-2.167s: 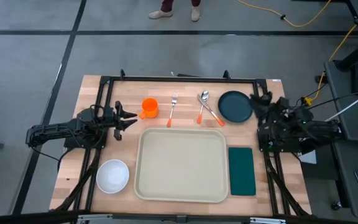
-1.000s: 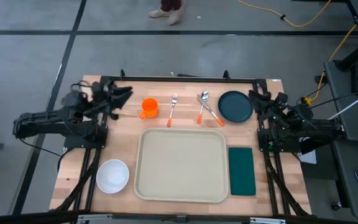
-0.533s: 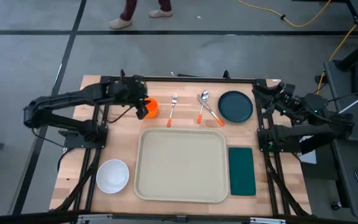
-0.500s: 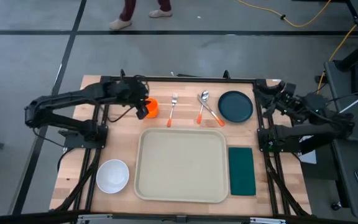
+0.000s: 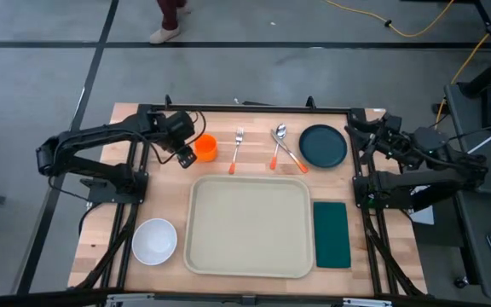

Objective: Set up tray
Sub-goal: Put the orange mug on the top left of the brown tray

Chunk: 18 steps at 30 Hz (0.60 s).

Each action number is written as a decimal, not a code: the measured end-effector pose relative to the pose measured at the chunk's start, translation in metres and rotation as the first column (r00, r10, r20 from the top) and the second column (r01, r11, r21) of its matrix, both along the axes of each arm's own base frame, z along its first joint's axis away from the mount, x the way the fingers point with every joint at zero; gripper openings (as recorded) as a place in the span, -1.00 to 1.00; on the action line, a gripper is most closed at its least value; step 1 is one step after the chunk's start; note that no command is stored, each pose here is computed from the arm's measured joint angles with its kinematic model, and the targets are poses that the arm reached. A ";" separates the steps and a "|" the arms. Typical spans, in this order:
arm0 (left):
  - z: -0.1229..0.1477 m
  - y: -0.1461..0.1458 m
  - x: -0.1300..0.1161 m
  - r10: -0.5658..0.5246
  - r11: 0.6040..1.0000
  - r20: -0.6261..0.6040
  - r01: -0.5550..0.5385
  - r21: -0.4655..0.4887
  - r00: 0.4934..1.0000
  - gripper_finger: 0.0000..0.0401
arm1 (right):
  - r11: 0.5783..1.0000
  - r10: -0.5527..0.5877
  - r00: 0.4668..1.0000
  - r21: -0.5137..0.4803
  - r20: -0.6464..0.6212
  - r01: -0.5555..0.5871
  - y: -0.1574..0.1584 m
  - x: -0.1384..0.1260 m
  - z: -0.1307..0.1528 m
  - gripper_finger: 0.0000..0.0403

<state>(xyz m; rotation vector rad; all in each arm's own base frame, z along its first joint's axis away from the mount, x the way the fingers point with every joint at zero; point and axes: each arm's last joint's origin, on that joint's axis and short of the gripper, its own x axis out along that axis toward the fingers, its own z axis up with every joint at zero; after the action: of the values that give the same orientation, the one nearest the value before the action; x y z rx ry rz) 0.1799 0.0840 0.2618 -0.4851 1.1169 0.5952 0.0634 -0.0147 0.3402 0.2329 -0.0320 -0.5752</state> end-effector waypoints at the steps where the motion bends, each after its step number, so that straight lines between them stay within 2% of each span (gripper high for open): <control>1: -0.003 0.000 0.000 0.003 1.000 0.002 -0.003 -0.006 1.000 0.02 | 1.000 0.000 1.000 0.000 -0.006 0.000 0.000 0.001 0.000 -0.24; 18: -0.053 -0.001 -0.001 0.068 0.997 0.045 -0.066 -0.040 0.997 0.05 | 1.000 -0.001 0.998 -0.017 -0.064 0.000 0.000 0.013 -0.003 -0.24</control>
<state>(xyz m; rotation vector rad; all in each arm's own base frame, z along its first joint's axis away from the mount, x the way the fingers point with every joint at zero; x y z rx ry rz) 0.1785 0.0825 0.2092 -0.5691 1.0731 0.6191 0.0762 -0.0144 0.3375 0.1976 0.0253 -0.5821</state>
